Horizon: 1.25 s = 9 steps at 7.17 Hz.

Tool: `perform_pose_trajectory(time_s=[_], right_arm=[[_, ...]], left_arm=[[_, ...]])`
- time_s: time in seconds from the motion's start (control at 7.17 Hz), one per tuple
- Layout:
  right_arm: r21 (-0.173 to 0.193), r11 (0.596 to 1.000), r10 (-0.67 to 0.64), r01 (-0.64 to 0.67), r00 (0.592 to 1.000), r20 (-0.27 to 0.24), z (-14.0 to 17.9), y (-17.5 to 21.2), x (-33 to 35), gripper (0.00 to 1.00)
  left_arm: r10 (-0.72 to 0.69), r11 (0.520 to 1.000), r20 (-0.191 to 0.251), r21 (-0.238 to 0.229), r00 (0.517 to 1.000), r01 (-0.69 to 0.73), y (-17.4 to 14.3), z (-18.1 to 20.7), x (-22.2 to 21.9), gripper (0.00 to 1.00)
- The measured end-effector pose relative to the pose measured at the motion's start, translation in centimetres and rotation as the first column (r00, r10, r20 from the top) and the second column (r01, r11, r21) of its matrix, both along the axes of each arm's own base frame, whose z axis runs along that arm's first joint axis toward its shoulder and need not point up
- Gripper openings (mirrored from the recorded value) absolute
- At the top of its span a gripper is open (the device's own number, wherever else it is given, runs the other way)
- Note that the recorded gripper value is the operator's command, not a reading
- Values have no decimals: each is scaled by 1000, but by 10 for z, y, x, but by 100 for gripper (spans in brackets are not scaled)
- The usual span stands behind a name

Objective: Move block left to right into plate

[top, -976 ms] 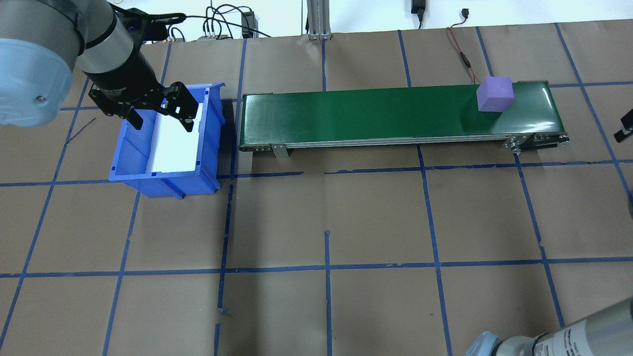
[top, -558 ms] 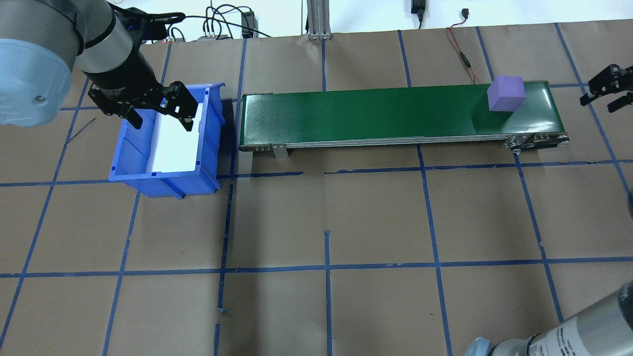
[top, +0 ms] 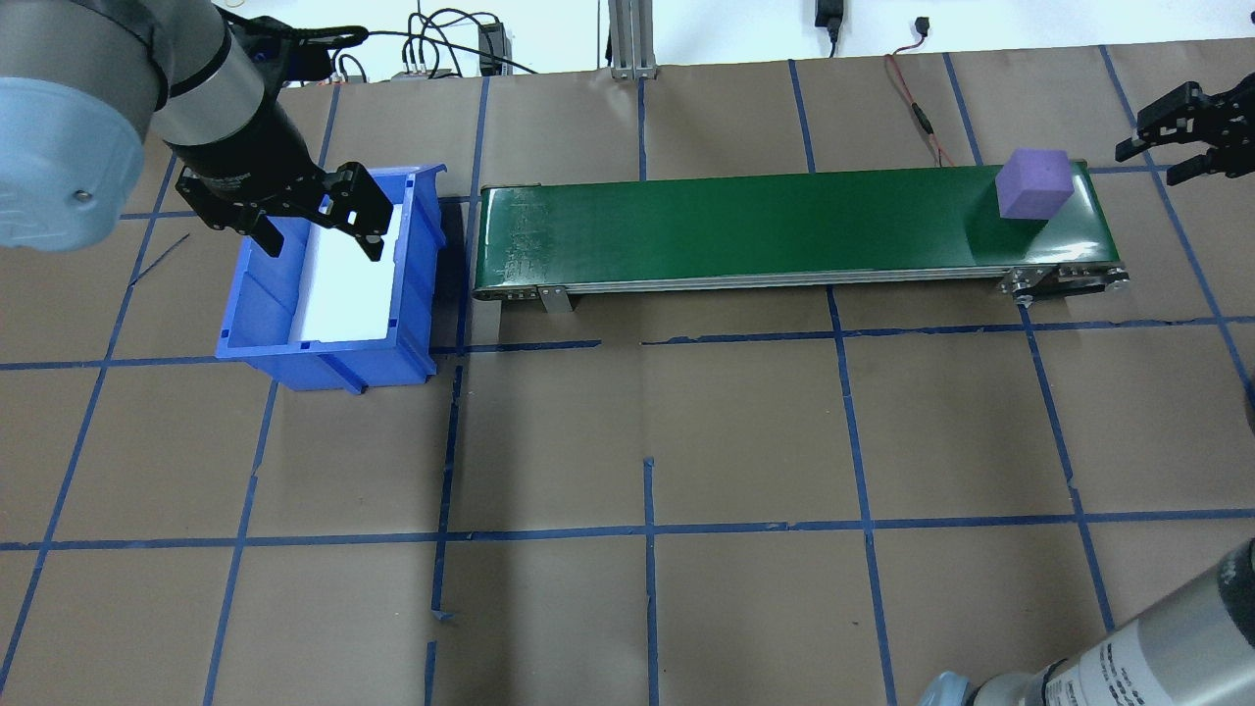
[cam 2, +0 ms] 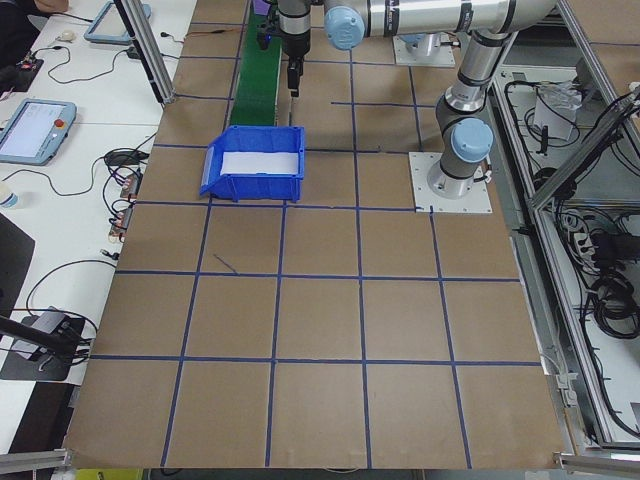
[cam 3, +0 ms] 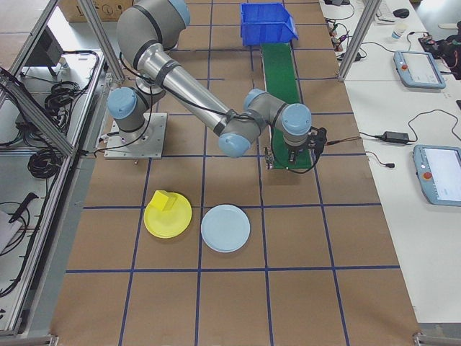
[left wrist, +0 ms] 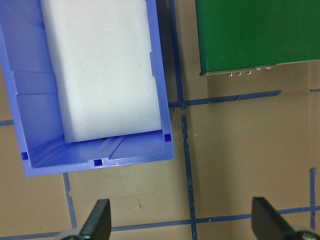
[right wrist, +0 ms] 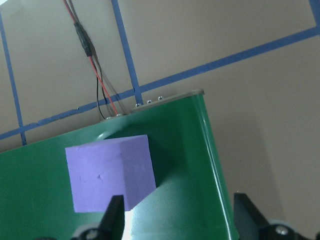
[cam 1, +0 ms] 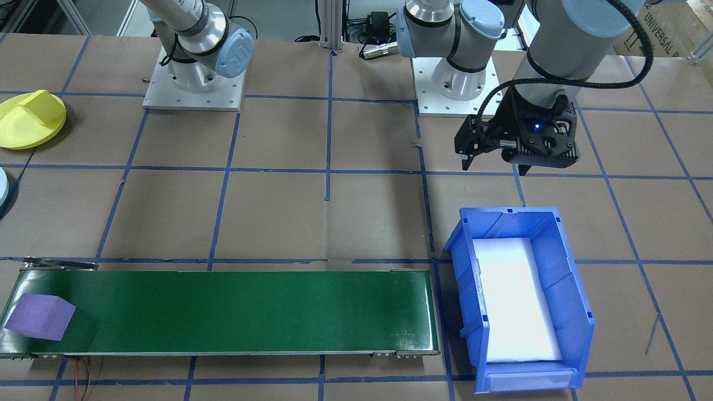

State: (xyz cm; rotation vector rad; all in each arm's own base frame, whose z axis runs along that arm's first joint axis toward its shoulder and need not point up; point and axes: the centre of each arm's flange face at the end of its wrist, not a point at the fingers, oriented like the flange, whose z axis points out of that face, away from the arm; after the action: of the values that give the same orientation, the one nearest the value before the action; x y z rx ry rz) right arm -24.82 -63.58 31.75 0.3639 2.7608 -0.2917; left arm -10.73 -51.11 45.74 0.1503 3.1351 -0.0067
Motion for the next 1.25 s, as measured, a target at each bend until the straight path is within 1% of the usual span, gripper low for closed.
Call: perform_pose_trajectory(time_s=[0.14,0.42,0.98,1.12,1.25], right_arm=[[-10,1000,-2,2,1000,5,-9,-5,-2,100],[-11,1000,-2,3,1000,12,-21,-10,-5,100],[6,1000,-6,6,1000,29,-38,-19,2,100],[3,1000,-9,9,1000,28,-41,-22,4,62],[-4,1000,-9,9,1000,23,-47,-25,5,34]], left_arm=[[0,1000,1,-1,1000,0,0,0,0,100],[-1,1000,1,-2,1000,1,0,1,0,100],[-3,1000,1,2,1000,3,0,-1,-1,100],[-3,1000,0,2,1000,3,1,-1,-1,100],[-4,1000,1,2,1000,4,1,-1,-1,100]])
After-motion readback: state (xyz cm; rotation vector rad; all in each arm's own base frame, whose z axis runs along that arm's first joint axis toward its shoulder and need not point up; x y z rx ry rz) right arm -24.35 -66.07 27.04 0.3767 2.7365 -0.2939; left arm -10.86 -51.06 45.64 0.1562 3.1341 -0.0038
